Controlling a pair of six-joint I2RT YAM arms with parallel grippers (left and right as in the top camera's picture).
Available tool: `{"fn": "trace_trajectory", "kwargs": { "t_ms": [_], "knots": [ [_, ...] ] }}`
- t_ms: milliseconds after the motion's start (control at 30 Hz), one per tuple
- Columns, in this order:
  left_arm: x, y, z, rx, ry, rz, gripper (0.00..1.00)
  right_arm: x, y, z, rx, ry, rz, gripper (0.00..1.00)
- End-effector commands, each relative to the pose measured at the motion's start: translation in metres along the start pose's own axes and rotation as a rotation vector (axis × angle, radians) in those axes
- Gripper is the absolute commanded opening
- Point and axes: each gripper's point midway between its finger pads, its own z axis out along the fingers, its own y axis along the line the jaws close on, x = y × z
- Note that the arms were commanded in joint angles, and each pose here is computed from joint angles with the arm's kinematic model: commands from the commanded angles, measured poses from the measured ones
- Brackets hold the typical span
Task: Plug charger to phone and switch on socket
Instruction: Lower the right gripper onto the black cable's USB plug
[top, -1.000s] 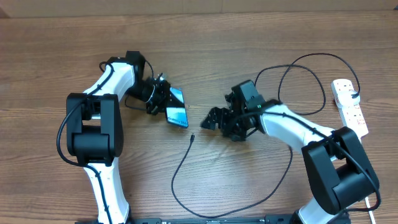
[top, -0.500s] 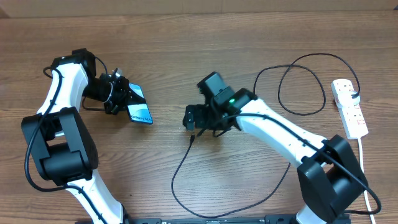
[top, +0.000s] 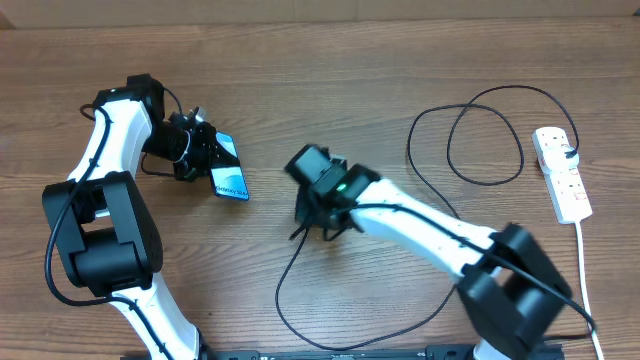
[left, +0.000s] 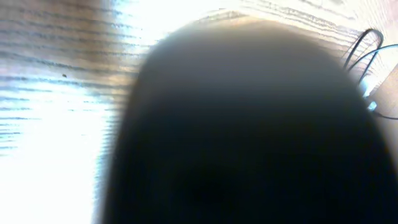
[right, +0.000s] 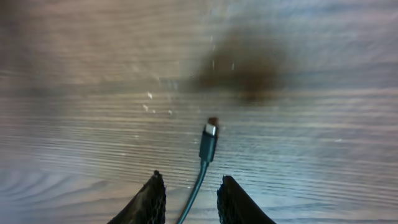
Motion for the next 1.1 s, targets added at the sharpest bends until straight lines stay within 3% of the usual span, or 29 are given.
{"fn": "trace_trajectory", "kwargs": {
  "t_ms": [0,200,567,700,1067],
  "knots": [
    [-0.002,-0.01,-0.009,0.018,-0.03,0.039,0.04,0.007,-0.015,0.027,0.105,-0.007,0.068,0.27],
    [-0.002,-0.01,-0.008,0.018,-0.03,0.039,0.04,0.016,-0.023,0.05,0.149,0.029,0.08,0.32],
    [-0.005,-0.011,-0.009,0.021,-0.042,0.046,0.04,0.019,-0.021,0.05,0.148,0.024,0.069,0.14],
    [-0.006,-0.011,-0.009,0.021,-0.045,0.048,0.04,-0.006,-0.032,0.041,0.185,0.002,0.001,0.04],
    [-0.007,-0.011,-0.009,0.022,-0.05,0.052,0.04,-0.068,-0.109,0.02,0.227,0.102,-0.12,0.04]
  ]
}}
